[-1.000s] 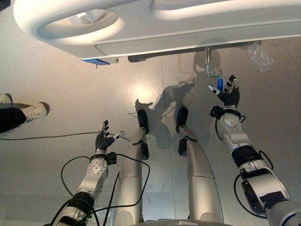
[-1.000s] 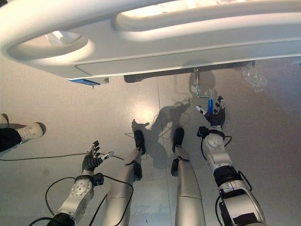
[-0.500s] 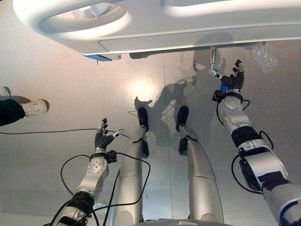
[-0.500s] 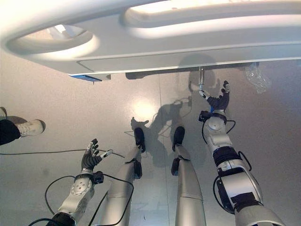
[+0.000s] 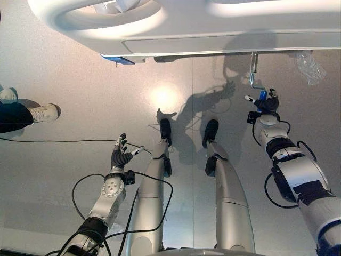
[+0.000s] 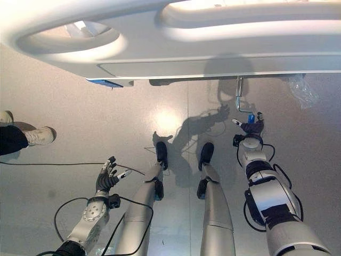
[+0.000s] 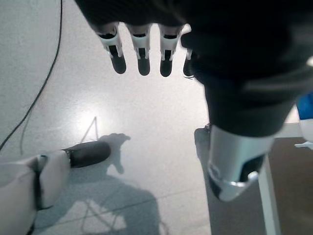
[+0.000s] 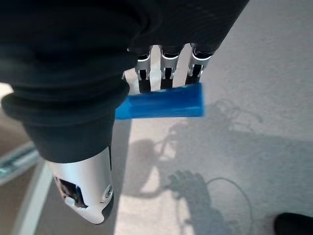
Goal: Raise the hospital bed
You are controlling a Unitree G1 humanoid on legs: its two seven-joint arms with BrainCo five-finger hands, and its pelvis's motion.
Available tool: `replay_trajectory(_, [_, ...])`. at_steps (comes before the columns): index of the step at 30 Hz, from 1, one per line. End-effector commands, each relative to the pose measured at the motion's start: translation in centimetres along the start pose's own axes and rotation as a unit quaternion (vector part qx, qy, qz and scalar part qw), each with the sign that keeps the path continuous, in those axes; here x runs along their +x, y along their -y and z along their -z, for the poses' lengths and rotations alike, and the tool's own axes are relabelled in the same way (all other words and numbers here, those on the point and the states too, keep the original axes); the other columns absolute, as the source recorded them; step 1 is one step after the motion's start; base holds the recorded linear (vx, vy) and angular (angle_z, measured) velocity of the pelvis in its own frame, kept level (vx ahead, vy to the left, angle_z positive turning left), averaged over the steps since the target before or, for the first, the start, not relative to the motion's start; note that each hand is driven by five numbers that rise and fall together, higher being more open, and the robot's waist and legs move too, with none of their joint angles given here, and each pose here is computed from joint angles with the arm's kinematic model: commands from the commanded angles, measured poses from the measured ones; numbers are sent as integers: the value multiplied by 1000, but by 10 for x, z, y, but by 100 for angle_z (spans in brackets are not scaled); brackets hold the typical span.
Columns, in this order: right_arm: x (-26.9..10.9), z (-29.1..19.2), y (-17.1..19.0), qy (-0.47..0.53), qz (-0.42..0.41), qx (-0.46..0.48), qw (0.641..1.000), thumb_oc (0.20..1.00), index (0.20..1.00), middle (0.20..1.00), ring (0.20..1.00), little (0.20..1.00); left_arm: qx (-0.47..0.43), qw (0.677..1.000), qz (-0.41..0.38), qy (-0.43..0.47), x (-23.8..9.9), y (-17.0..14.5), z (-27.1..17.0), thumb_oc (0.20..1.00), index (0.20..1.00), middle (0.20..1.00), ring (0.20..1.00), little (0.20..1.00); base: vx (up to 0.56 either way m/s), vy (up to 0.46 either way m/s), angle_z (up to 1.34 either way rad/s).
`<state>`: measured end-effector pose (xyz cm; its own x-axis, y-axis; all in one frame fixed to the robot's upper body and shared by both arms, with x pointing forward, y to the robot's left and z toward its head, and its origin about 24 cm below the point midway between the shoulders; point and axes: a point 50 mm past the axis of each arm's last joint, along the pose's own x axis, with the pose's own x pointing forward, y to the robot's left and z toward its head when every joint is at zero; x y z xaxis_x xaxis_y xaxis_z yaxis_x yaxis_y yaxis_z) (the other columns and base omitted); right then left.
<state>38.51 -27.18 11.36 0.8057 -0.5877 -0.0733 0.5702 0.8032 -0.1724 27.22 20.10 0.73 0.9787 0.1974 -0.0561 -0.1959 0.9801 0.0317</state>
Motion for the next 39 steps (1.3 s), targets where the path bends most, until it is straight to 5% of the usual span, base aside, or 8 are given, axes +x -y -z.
replay_trajectory(1, [4,10,21,-11,21,-24,999,1000,1000,1000,1000,1000,-29,999,-12,27,-12,-6,-7,1000,1000,1000,1000,1000,0,0,0])
replay_trajectory(35, [23,-38,72,41,87,-8,995,1000,1000,1000,1000,1000,-34,996,26,77,-22,-11,-28,1000,1000,1000,1000,1000,0,0,0])
replay_trajectory(36, [23,-38,73,40,87,-7,995,843,843,843,843,843,-33,996,27,80,-21,-11,-30,1000,1000,1000,1000,1000,0,0,0])
replay_trajectory(38, [23,-38,73,37,86,-9,996,200,200,200,200,200,-32,995,31,88,-20,-10,-34,1000,1000,1000,1000,1000,0,0,0])
replay_trajectory(39, [23,-36,73,34,85,-13,996,200,200,200,200,200,-32,995,30,88,-20,-10,-34,1000,1000,1000,1000,1000,0,0,0])
